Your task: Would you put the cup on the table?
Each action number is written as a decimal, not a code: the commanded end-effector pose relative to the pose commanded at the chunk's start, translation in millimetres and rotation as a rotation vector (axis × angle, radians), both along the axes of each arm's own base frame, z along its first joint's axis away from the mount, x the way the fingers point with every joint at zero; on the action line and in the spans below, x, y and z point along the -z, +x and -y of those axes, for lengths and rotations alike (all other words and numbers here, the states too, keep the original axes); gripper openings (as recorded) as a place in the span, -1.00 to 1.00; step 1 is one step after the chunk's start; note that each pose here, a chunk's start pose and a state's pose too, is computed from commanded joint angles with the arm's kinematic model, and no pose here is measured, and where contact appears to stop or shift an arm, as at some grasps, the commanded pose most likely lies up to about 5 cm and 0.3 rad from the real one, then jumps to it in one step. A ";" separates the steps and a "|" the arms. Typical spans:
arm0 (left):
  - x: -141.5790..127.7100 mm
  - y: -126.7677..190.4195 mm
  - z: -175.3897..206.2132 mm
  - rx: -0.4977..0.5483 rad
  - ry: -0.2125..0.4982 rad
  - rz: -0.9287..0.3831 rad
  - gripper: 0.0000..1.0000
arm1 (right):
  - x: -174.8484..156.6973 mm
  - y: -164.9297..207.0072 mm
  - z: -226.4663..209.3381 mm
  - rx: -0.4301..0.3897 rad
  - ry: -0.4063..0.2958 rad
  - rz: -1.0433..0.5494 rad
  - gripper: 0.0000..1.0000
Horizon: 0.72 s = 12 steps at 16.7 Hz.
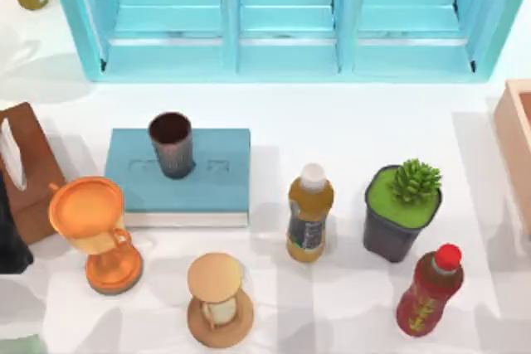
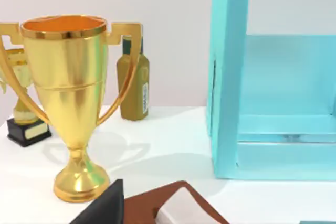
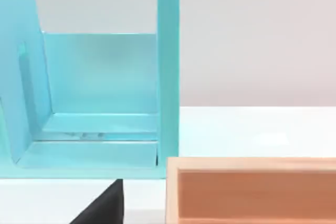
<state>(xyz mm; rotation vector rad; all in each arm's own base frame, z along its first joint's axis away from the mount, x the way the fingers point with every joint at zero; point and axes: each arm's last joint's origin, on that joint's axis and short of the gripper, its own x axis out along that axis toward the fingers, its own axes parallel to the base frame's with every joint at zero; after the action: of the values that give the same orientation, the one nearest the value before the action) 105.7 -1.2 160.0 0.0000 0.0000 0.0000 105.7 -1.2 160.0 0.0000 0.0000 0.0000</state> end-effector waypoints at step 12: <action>0.0 0.0 0.0 0.000 0.000 0.000 1.00 | -88.3 22.2 -40.7 -0.282 0.112 -0.425 1.00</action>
<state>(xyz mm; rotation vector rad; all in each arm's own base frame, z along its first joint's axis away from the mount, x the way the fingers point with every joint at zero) 105.7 -1.2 160.0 0.0000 0.0000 0.0000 127.9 39.5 248.3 0.1124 0.4247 0.2820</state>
